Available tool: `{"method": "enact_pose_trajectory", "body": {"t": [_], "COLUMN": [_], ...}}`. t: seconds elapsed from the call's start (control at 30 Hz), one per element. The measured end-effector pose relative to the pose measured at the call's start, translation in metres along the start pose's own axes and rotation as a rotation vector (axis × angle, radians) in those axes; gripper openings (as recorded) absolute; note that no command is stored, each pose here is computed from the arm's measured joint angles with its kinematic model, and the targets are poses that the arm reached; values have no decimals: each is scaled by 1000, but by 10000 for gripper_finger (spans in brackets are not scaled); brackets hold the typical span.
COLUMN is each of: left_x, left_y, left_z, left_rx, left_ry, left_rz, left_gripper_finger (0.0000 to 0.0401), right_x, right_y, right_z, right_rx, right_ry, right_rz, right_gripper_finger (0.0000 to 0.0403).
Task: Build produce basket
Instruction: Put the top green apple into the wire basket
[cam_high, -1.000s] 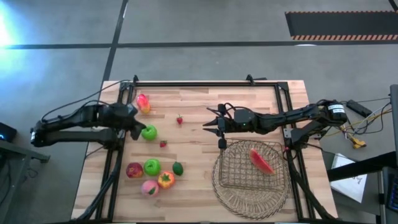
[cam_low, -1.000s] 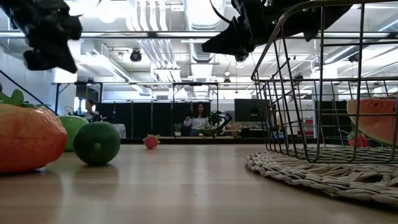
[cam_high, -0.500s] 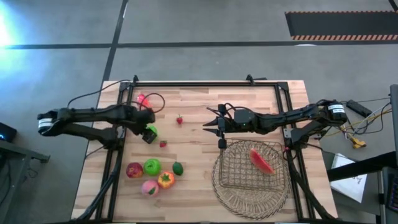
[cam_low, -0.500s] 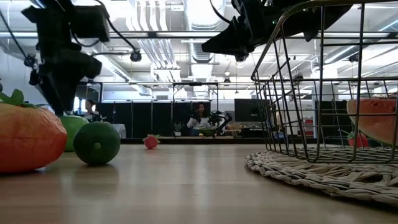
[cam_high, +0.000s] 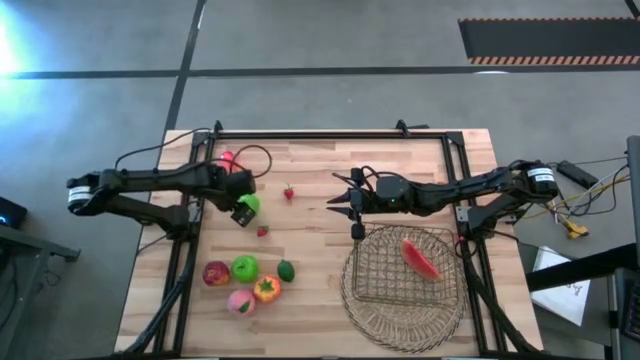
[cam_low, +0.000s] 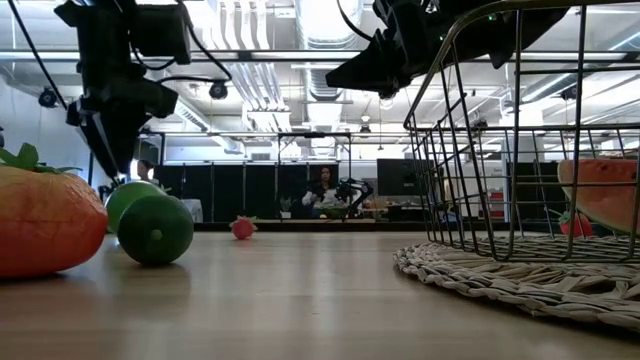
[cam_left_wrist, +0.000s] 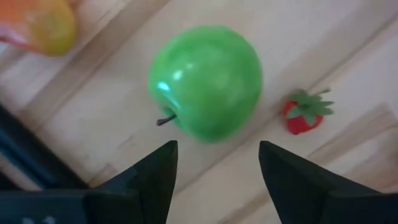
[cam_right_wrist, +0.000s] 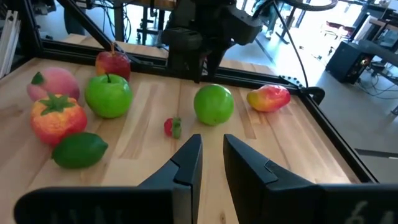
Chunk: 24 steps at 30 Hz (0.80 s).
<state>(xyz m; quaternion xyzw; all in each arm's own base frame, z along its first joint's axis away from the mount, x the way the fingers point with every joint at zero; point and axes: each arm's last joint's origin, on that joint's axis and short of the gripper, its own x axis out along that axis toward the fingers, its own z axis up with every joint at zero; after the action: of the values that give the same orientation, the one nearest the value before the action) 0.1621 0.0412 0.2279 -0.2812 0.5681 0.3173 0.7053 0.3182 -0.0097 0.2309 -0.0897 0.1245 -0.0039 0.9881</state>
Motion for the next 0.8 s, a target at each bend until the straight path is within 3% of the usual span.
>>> {"method": "enact_pose_trajectory", "body": {"t": [0.27,0.57,0.8], "left_x": [5,16,25], "left_y": [10,0,-8], "left_z": [3,21,33], "left_rx": [-4,20,28], "left_ry": [-7,-44,-82], "left_rz": [76,-20,-36], "left_gripper_finger": [209,209,209], "right_x": [0,0,0], "right_y": [0,0,1], "right_z": [0,-1,-3], "right_rx": [-2,13,18], "right_ry": [1,9,31], "right_rz": [1,2,6], "right_gripper_finger": [57,57,57]}}
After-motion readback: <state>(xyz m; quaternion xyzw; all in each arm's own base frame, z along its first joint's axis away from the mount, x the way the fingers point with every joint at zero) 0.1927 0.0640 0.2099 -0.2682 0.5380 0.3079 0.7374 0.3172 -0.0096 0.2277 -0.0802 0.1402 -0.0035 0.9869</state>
